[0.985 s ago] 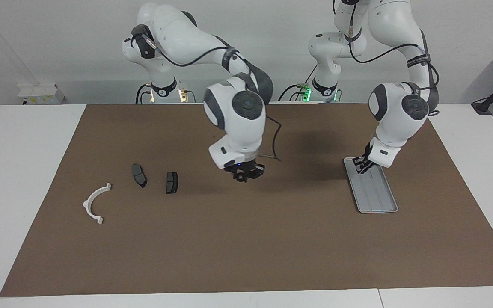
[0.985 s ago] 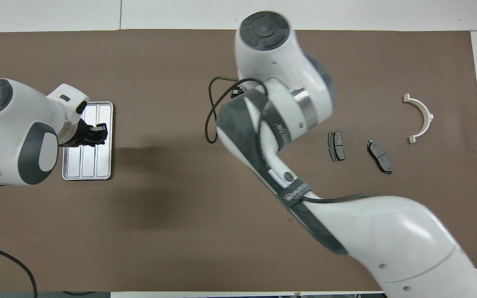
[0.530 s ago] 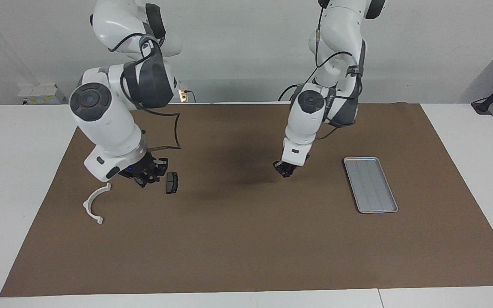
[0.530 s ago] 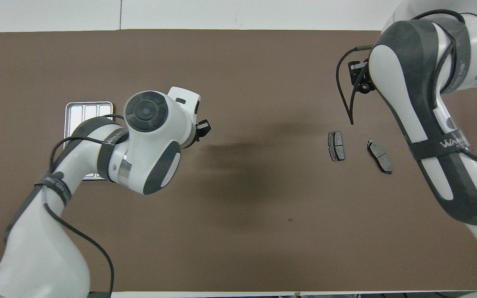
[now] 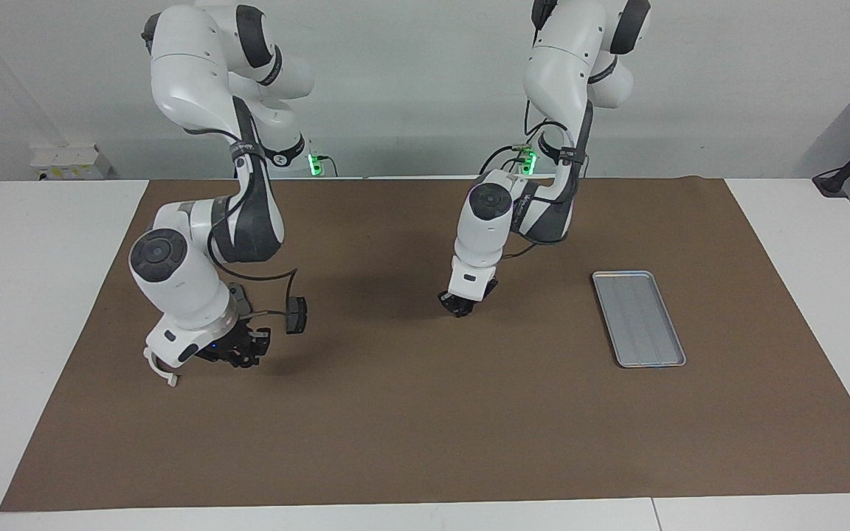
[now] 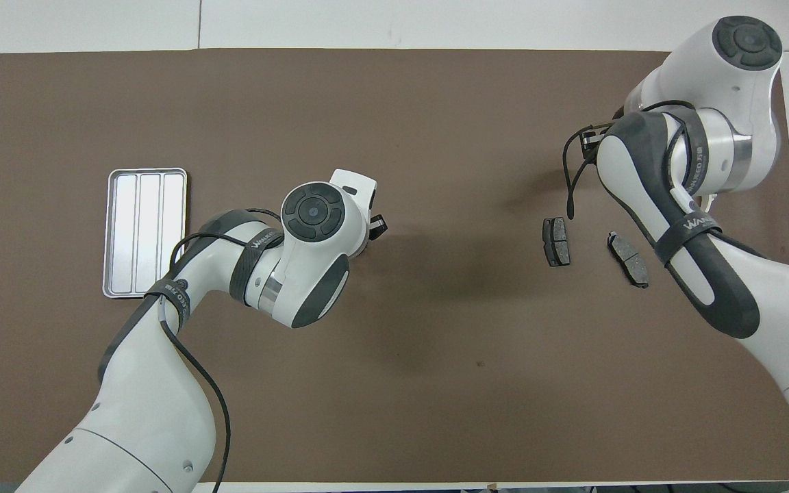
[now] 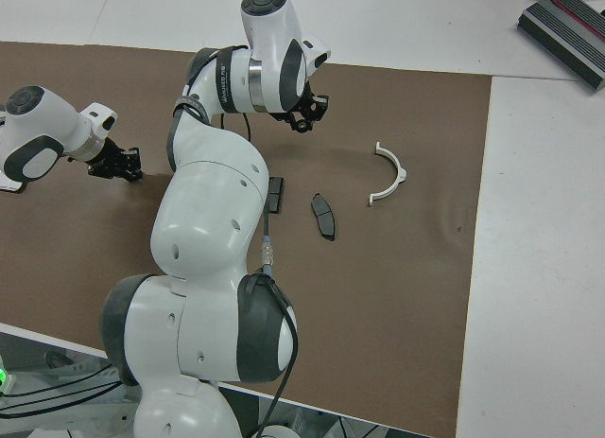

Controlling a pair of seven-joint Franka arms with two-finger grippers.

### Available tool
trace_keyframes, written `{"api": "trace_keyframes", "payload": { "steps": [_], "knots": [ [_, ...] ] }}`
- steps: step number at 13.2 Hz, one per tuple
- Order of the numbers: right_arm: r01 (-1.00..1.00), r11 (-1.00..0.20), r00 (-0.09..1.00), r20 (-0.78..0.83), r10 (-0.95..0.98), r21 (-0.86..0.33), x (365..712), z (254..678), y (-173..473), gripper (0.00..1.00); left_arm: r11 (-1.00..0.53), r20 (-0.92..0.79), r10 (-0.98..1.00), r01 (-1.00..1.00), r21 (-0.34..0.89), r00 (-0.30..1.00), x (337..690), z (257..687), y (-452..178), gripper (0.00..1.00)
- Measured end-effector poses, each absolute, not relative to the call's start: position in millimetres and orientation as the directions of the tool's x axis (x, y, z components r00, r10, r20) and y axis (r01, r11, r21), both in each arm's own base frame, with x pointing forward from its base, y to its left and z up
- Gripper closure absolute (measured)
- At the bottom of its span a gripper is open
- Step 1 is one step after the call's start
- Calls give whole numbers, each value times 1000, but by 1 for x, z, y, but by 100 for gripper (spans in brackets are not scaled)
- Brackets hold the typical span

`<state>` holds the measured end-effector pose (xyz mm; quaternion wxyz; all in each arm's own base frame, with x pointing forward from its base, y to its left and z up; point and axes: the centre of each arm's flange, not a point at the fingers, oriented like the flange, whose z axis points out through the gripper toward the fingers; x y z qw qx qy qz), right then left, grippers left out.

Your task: Place bearing gear from tray to pile

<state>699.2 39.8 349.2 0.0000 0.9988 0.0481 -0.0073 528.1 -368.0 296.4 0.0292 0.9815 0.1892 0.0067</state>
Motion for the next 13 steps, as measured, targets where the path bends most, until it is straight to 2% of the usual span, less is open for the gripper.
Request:
{"api": "trace_keyframes", "payload": {
  "steps": [2,3,5,6,8,10,12,13],
  "knots": [
    [96,-995,995,-2,96,-2,698,332,39,65,-921,-14,388,388,25,922,537,307,-358,52],
    [95,-995,995,7,95,-2,699,324,39,65,-911,-16,411,411,12,912,548,323,-344,39],
    [94,-996,995,21,94,-4,701,309,38,65,-904,-13,427,428,1,904,573,381,-276,13],
    [94,-996,995,30,93,-5,702,302,38,65,-915,-22,404,403,-8,915,582,418,-220,2],
    [92,-996,995,47,92,-5,703,293,37,65,-942,-40,335,335,-11,941,584,479,-100,0],
    [93,-996,994,52,92,-6,702,288,37,65,-965,-36,262,262,2,964,572,510,-13,0],
    [93,-996,994,52,93,-6,701,288,38,65,-976,-49,217,218,3,975,560,523,7,0],
    [95,-995,994,52,94,-7,701,288,39,58,-980,-49,200,200,4,979,557,529,-1,0]
  ]
}}
